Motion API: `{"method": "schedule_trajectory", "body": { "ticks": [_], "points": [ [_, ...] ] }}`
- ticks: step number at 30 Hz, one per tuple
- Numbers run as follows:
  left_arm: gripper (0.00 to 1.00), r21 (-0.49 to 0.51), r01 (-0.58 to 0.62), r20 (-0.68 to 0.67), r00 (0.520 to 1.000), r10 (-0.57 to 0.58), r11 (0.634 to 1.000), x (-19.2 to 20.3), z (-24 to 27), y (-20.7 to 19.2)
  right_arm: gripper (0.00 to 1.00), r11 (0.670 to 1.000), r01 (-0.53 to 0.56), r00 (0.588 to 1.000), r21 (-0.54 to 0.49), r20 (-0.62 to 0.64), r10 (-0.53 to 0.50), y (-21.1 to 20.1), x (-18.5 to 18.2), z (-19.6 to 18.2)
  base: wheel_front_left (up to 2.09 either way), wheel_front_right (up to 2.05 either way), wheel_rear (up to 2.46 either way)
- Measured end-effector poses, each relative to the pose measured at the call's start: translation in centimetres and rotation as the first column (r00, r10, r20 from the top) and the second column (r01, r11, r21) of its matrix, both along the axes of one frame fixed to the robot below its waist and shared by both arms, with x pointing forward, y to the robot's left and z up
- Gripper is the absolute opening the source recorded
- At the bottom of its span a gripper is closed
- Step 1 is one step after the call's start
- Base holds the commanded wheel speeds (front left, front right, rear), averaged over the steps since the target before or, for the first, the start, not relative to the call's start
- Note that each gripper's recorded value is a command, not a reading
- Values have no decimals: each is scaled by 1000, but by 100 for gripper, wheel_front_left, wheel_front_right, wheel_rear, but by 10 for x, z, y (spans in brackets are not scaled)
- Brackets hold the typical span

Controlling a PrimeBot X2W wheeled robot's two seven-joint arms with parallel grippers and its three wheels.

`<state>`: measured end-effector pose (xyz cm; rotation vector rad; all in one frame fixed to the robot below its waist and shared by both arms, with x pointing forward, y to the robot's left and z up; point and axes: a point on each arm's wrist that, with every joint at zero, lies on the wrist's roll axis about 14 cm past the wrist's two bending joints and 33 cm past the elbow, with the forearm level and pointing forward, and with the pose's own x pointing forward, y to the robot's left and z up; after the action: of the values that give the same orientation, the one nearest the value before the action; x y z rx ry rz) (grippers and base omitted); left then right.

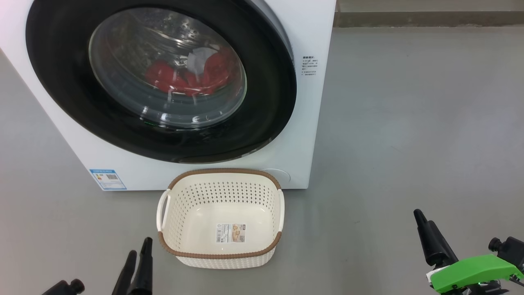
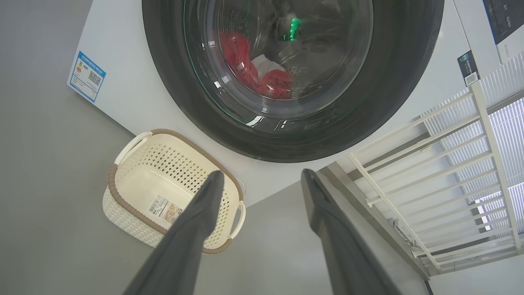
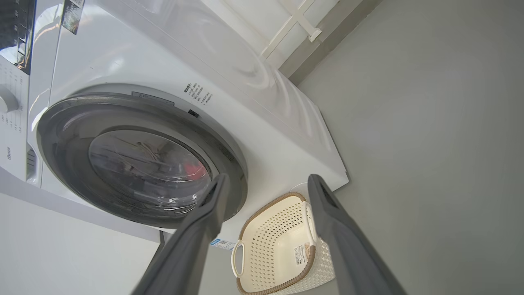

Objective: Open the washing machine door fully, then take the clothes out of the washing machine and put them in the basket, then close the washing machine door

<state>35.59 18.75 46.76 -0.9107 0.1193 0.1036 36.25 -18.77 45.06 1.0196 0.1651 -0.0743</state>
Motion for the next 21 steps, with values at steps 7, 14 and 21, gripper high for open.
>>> {"method": "schedule_trajectory", "body": {
  "ticks": [7,14,21],
  "points": [
    [100,110,16,-11,1000,-14,994,-1,-1,-1,100,996,-18,1000,-93,1,18,0,-1,-1,0,0,0],
    [100,215,32,-9,999,-30,976,1,2,-4,100,983,-27,1000,-181,8,29,-1,-2,-1,0,0,0],
    [100,310,33,-6,999,-32,950,2,5,-2,100,968,-32,999,-249,23,39,-1,1,2,0,0,0]
  ]
}}
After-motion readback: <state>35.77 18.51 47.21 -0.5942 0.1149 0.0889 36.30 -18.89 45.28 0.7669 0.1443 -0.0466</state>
